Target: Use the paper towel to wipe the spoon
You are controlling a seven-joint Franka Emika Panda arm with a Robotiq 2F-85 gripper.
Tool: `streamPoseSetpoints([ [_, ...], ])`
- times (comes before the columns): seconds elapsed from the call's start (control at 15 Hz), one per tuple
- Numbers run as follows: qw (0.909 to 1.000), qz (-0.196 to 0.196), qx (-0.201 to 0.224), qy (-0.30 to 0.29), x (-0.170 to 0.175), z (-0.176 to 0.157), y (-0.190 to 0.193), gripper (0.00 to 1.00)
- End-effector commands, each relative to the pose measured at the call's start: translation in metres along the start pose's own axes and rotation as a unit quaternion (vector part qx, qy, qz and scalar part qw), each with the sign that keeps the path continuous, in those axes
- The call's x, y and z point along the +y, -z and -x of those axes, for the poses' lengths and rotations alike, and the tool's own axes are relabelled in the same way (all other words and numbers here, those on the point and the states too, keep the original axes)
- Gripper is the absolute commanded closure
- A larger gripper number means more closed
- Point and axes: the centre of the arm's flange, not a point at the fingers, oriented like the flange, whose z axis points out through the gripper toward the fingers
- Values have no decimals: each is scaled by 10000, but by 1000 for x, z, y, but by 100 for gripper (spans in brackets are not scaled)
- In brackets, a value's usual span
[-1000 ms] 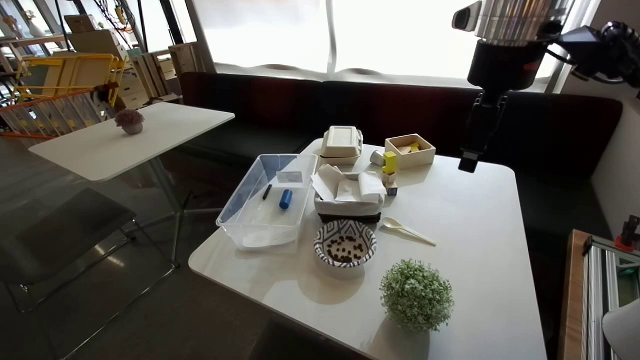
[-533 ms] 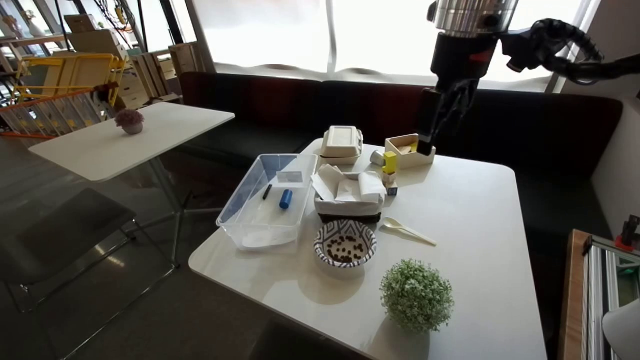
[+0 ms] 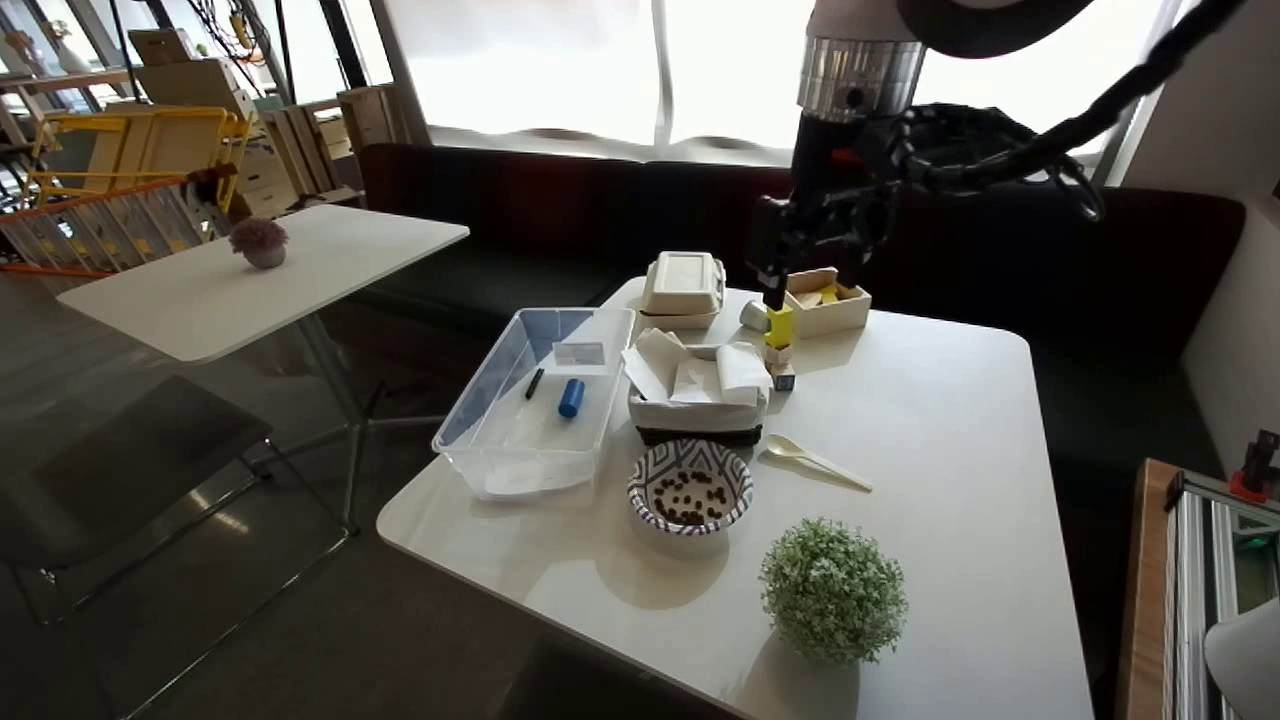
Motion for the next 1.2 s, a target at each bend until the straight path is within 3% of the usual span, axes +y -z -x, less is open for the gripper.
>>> streamPoseSetpoints([
  [0.0, 9970, 102, -211, -736, -13, -42, -39, 0],
  [0.6, 9794, 778, -376, -1825, -19, -107, -116, 0],
  [1.13, 9768, 872, -496, -1890, -18, -135, -153, 0],
])
